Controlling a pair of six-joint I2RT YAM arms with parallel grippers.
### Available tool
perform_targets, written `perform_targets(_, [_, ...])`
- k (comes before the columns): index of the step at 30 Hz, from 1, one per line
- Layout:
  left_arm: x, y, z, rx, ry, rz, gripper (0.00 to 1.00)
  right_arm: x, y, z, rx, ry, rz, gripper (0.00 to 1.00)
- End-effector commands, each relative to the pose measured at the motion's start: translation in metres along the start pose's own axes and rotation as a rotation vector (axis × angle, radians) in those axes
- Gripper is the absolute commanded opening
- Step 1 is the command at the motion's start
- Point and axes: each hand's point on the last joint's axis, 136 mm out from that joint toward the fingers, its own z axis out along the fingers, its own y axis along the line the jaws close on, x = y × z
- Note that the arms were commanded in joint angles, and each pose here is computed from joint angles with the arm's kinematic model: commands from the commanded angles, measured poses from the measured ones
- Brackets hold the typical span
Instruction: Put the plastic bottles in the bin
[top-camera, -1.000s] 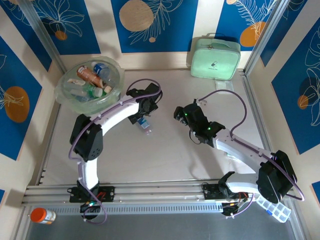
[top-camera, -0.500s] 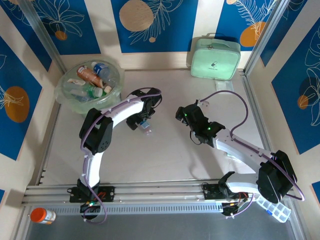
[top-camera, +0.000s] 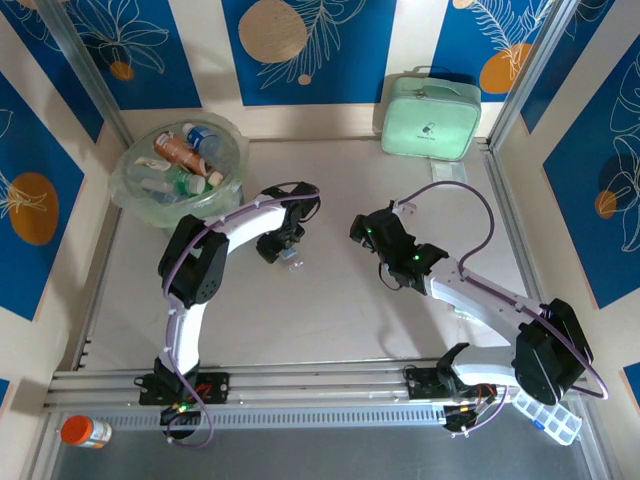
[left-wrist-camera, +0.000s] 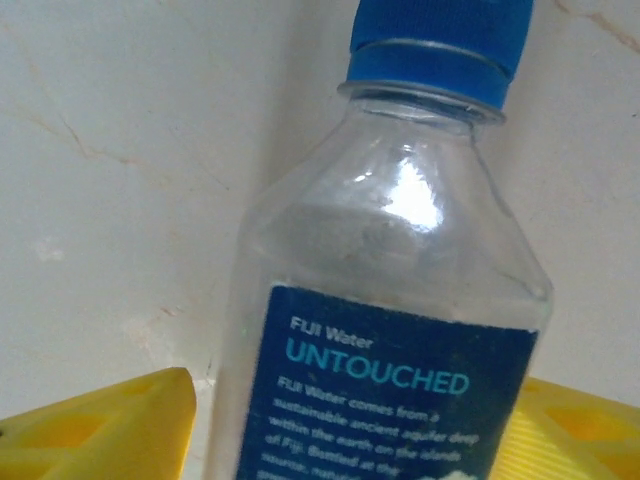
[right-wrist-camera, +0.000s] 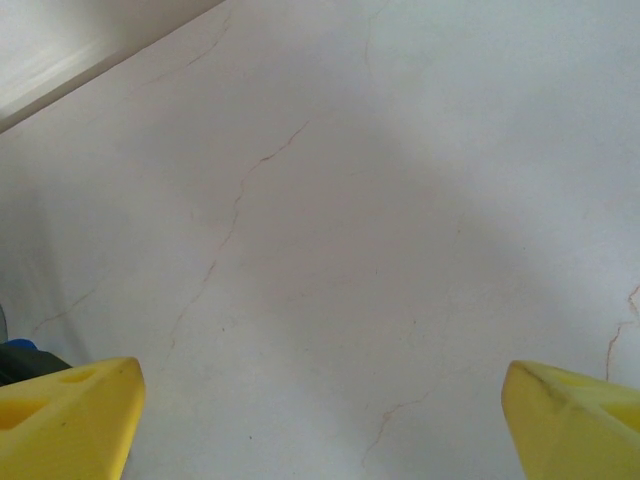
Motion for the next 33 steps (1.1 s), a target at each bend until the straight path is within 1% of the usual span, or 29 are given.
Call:
perform_targets(1, [0.005,0.002,0.009,-0.013,0.027,-0.030,0.63,-0.006,0.000,-0.001,0.017,-0.027,0.004,0.93])
perform_targets(5, [0.001,0.005,0.001,-0.005,0.017,-0.021,0.51,-0.006,0.000,-0.001,0.017,-0.029,0.003,0.93])
perform_targets(8, [-0.003,0.010,-0.010,0.006,-0.001,-0.002,0.49,-0.007,0.000,-0.002,0.024,-0.033,0.002,0.92])
perform_targets(11, [-0.007,0.008,-0.035,0.035,-0.044,0.074,0.49,-0.008,-0.004,-0.003,0.042,-0.041,0.011,0.93])
perform_targets(13, [-0.009,0.007,-0.057,0.058,-0.094,0.142,0.49,-0.010,-0.007,-0.006,0.054,-0.052,0.021,0.92])
perform_targets(17, [-0.010,0.005,-0.102,0.130,-0.153,0.256,0.49,-0.016,-0.023,-0.013,0.119,-0.104,0.074,0.92])
perform_targets(19, [-0.016,0.006,-0.134,0.175,-0.212,0.308,0.49,-0.021,-0.036,-0.021,0.195,-0.140,0.098,0.91])
perform_targets(21, [-0.014,-0.001,-0.164,0.249,-0.256,0.392,0.50,-0.024,-0.047,-0.027,0.269,-0.170,0.119,0.90])
perform_targets(22, [-0.015,0.000,-0.180,0.264,-0.283,0.424,0.50,-0.026,-0.051,-0.031,0.303,-0.186,0.127,0.90])
perform_targets(24, [-0.019,0.006,-0.211,0.271,-0.341,0.480,0.50,-0.028,-0.053,-0.036,0.342,-0.210,0.122,0.90])
perform_targets(26, [-0.024,0.012,-0.240,0.289,-0.398,0.523,0.50,-0.029,-0.052,-0.038,0.351,-0.221,0.119,0.89])
perform_targets(29, [-0.039,0.030,-0.277,0.331,-0.448,0.516,0.50,-0.025,-0.046,-0.032,0.332,-0.206,0.103,0.89])
perform_targets(33, [-0.077,0.070,-0.330,0.405,-0.556,0.404,0.51,-0.021,-0.037,-0.026,0.304,-0.180,0.081,0.89])
